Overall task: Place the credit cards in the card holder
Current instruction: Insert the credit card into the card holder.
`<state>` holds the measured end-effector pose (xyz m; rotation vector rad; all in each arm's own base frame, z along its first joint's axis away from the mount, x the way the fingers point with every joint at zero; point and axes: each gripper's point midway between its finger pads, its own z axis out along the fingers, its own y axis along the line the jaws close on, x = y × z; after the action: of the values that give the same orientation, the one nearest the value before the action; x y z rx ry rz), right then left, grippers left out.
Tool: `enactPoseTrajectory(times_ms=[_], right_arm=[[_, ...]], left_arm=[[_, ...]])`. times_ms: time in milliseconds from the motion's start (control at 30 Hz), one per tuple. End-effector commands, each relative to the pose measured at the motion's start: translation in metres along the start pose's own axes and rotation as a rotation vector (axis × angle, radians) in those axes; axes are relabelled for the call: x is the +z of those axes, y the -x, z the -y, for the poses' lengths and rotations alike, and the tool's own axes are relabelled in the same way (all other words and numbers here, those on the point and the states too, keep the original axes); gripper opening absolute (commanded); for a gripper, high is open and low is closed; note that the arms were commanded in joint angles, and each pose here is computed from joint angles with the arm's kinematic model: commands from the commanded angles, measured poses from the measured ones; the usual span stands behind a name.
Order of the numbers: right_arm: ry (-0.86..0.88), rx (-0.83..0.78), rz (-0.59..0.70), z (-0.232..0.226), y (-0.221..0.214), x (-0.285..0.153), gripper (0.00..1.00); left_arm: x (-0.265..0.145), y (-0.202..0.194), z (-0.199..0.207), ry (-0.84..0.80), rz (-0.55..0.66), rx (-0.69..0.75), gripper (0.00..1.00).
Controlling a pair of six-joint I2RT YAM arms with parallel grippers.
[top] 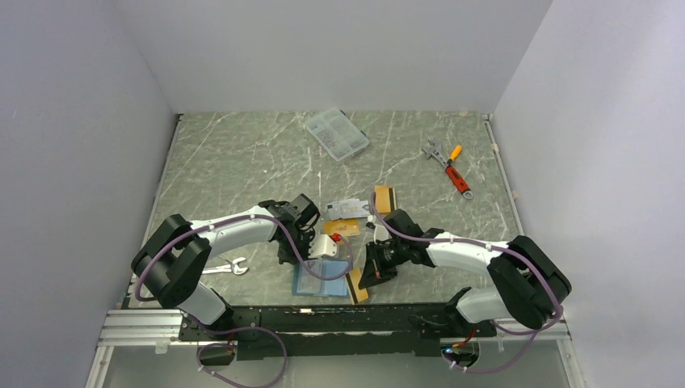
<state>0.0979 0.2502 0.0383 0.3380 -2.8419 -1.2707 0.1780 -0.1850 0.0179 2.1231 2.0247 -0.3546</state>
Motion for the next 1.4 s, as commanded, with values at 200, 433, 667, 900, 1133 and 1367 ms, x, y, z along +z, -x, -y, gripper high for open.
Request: enactPoseTrajectory(times_ms=[200,433,667,900,1133,1367], right_arm=[[0.007,0.002,0.0,0.004,0.001,0.004,0.0],[-0.011,0.007,-0.02,0.009,-0.005,0.004,0.0],[-0.009,0.019,-0.028,0.01,-0.003,0.007,0.0],[-0.008,0.025,-0.038,0.009,0.0,0.011,0.0],[-0.008,0.019,-0.044,0.006,0.008,0.014,0.0],[-0.006,0.034,-0.051,0.008,0.008,0.017,0.0]], left_arm=[[-0.003,0.005,-0.003,0.004,0.009,0.018,0.12],[-0.003,0.003,-0.002,0.006,0.004,0.024,0.12],[-0.003,0.004,-0.002,0.007,0.007,0.026,0.11],[-0.003,0.002,0.0,0.005,0.006,0.029,0.11],[-0.004,0.002,0.0,0.007,0.005,0.032,0.11],[-0.004,0.002,0.001,0.005,0.007,0.03,0.1]])
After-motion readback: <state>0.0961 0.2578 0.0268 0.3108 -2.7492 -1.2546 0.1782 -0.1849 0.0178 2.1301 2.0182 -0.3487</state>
